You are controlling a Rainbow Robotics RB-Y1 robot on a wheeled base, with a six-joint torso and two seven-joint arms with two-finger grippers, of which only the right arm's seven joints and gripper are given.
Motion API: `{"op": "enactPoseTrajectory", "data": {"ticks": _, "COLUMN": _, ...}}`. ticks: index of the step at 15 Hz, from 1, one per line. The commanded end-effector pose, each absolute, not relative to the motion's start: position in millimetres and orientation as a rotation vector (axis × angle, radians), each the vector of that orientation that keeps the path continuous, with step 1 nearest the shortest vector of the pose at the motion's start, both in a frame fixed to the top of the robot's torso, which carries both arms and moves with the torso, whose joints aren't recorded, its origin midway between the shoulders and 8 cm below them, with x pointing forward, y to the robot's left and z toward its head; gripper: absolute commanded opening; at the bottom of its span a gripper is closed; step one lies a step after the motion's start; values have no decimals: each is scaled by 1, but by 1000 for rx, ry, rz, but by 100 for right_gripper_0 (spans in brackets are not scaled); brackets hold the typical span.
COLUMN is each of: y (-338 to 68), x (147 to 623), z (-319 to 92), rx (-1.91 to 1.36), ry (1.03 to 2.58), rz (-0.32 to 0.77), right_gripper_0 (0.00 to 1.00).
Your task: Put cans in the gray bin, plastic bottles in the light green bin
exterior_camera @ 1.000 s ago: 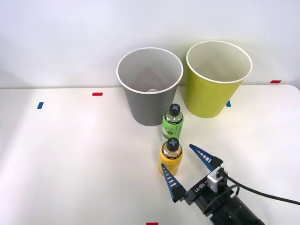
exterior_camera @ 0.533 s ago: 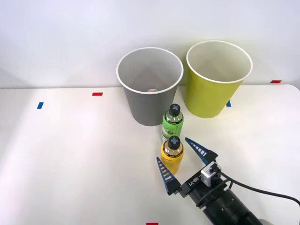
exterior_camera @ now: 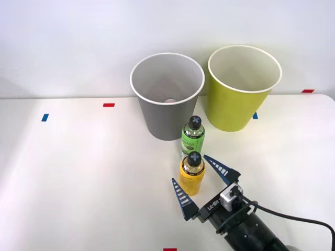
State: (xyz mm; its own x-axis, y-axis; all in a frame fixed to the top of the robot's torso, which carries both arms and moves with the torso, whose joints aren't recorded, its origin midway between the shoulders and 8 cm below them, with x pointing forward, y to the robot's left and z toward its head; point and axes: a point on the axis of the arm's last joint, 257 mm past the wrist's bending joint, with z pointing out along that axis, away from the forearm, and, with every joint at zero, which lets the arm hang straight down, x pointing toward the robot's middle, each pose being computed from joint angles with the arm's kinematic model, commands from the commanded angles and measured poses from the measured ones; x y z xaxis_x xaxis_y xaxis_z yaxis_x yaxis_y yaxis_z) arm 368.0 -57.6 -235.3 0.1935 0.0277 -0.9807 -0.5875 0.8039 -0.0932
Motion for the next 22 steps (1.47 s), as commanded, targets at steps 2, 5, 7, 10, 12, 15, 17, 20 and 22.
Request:
{"op": "enactPoseTrajectory", "data": {"ticks": 2, "y": -53, "x": 369, "z": -233, "rx": -511, "ry": 1309, "rz": 457, "right_gripper_0": 100}}
{"op": "enactPoseTrajectory", "data": {"ticks": 5, "y": -51, "x": 369, "z": -231, "rx": -516, "ry": 1302, "rz": 449, "right_gripper_0": 74}}
{"op": "enactPoseTrajectory", "data": {"ticks": 7, "y": -52, "x": 370, "z": -231, "rx": -519, "ry": 1301, "rz": 440, "right_gripper_0": 3}}
{"op": "enactPoseTrajectory", "data": {"ticks": 10, "y": -52, "x": 370, "z": -231, "rx": -526, "ry": 1297, "rz": 432, "right_gripper_0": 0}}
{"op": "enactPoseTrajectory", "data": {"ticks": 12, "y": -50, "x": 370, "z": -230, "rx": -525, "ry": 1293, "rz": 430, "right_gripper_0": 0}}
{"op": "enactPoseTrajectory", "data": {"ticks": 15, "y": -49, "x": 368, "z": -227, "rx": -522, "ry": 1287, "rz": 432, "right_gripper_0": 0}}
{"op": "enactPoseTrajectory", "data": {"ticks": 17, "y": -55, "x": 356, "z": -221, "rx": -508, "ry": 1291, "rz": 448, "right_gripper_0": 0}}
{"op": "enactPoseTrajectory", "data": {"ticks": 20, "y": -69, "x": 321, "z": -195, "rx": -469, "ry": 1292, "rz": 486, "right_gripper_0": 0}}
{"op": "enactPoseTrajectory", "data": {"ticks": 22, "y": -65, "x": 307, "z": -165, "rx": -444, "ry": 1279, "rz": 534, "right_gripper_0": 0}}
